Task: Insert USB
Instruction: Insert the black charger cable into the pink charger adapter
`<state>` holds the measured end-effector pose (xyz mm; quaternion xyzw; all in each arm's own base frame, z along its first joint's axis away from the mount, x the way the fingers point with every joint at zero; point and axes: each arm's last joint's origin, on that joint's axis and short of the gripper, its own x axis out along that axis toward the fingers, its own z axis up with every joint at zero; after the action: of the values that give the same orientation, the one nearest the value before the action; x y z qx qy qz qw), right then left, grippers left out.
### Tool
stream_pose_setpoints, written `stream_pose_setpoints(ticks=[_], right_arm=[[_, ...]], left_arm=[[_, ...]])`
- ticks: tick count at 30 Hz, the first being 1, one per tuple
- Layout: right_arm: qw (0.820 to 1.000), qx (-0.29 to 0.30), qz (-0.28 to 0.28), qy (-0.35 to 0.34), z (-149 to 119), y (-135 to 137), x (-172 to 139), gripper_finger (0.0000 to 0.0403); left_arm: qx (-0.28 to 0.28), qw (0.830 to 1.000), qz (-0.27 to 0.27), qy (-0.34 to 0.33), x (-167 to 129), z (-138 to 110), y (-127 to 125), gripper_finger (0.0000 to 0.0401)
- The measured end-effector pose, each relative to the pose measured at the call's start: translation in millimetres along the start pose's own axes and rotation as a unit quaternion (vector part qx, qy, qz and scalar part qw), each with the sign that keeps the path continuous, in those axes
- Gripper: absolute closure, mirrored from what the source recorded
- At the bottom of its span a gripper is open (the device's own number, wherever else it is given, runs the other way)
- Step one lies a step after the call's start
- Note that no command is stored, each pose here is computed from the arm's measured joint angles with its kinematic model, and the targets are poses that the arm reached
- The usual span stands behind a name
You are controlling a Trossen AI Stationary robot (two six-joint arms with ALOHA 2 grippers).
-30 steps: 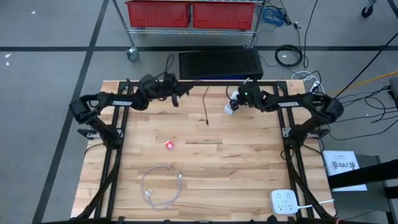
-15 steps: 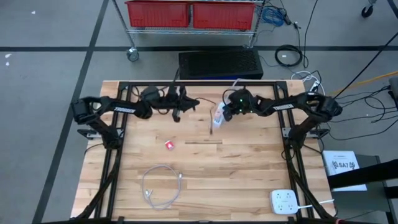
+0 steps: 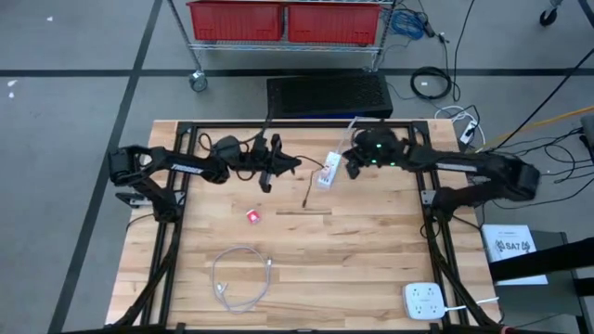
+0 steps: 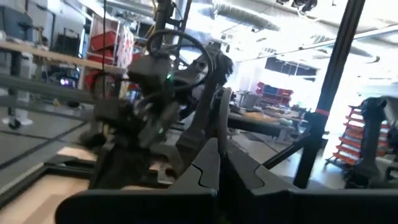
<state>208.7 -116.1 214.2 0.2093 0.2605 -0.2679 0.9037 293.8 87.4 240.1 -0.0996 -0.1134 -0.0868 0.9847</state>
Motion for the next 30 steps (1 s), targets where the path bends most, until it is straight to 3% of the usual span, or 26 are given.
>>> stream_pose_setpoints(ticks=[4, 8, 11, 13, 21, 30], right_arm=[[0.997, 0.009, -0.074, 0.006, -11.7, -8.1, -19.7, 0.0403], [0.993, 0.041, -0.105, -0.044, -38.1, -17.1, -3.2, 0.0403], [0.989, 0.058, -0.089, -0.104, -46.7, -23.0, 11.6, 0.0403], [0.988, 0.061, -0.093, -0.109, -50.8, -27.6, 22.7, 0.0403], [0.991, 0.004, -0.111, -0.073, -39.8, -39.4, 75.8, 0.0403], [0.999, 0.016, -0.048, -0.015, -43.0, -37.8, 109.0, 0.0403]], left_arm=[[-0.005, 1.000, -0.001, 0.012, 12.2, -11.0, 4.0, 0.0395], [-0.007, 1.000, -0.020, 0.019, 31.1, -21.9, 10.6, 0.0395], [-0.004, 0.999, -0.034, 0.009, 39.6, -22.6, 13.4, 0.0395], [0.001, 0.999, -0.045, 0.003, 42.9, -19.3, 13.5, 0.0395], [0.008, 0.999, -0.042, 0.028, 43.0, -22.0, 18.5, 0.0395], [0.009, 0.998, -0.022, 0.064, 38.0, -46.7, 32.2, 0.0395]])
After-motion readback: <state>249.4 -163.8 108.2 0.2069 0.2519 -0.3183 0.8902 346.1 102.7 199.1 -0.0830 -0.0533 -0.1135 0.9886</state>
